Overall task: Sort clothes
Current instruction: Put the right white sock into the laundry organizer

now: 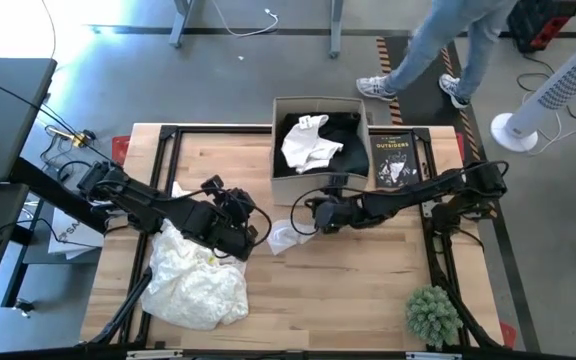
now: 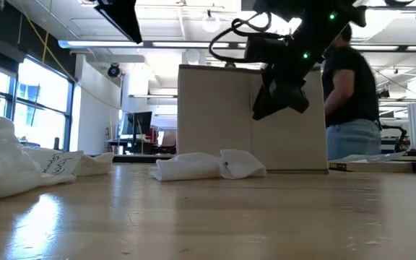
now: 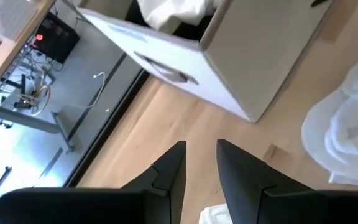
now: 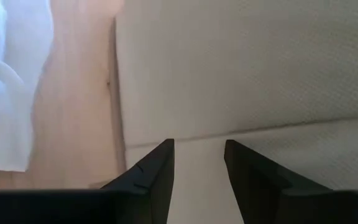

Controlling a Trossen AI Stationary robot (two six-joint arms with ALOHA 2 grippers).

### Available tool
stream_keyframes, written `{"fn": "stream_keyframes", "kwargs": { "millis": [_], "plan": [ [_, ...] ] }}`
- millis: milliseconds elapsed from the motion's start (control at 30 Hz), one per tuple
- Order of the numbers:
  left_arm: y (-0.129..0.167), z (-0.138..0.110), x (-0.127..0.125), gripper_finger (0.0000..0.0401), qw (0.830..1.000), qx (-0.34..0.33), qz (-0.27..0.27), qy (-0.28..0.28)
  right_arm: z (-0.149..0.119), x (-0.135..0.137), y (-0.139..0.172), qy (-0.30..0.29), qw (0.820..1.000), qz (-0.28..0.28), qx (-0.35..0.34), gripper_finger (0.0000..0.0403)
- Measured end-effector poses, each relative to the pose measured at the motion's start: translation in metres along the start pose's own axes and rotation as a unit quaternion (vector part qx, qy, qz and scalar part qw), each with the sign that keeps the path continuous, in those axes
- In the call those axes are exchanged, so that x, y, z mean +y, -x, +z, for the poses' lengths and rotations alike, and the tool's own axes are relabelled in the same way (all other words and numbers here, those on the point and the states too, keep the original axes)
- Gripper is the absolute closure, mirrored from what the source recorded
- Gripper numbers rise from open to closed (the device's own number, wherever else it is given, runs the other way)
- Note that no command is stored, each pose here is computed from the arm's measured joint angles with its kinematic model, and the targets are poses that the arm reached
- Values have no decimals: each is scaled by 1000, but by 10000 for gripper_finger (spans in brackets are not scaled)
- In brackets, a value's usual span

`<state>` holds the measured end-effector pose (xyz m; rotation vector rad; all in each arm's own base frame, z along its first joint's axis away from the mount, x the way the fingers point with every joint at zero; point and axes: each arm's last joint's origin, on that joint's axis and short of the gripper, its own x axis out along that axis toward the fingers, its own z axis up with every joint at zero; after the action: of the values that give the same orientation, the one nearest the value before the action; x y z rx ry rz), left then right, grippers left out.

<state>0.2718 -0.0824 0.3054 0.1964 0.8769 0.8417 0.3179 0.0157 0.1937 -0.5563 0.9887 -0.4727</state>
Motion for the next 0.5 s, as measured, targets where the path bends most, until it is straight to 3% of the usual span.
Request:
{"fn": "stream_keyframes", "kwargs": {
  "millis": [100,200,367,500],
  "plan": [
    [0,-1,2,315,1000,5,3,-1,8,-5,16,17,999,-22,-17,261],
    [1,-1,2,315,1000,4,5,0,24,-15,46,-6,997,-11,-77,261],
    [1,-2,1,315,1000,4,3,12,31,-7,72,-56,980,126,-144,261],
    [4,-3,0,315,1000,1,1,11,30,20,64,-47,951,256,-170,261]
  ]
}}
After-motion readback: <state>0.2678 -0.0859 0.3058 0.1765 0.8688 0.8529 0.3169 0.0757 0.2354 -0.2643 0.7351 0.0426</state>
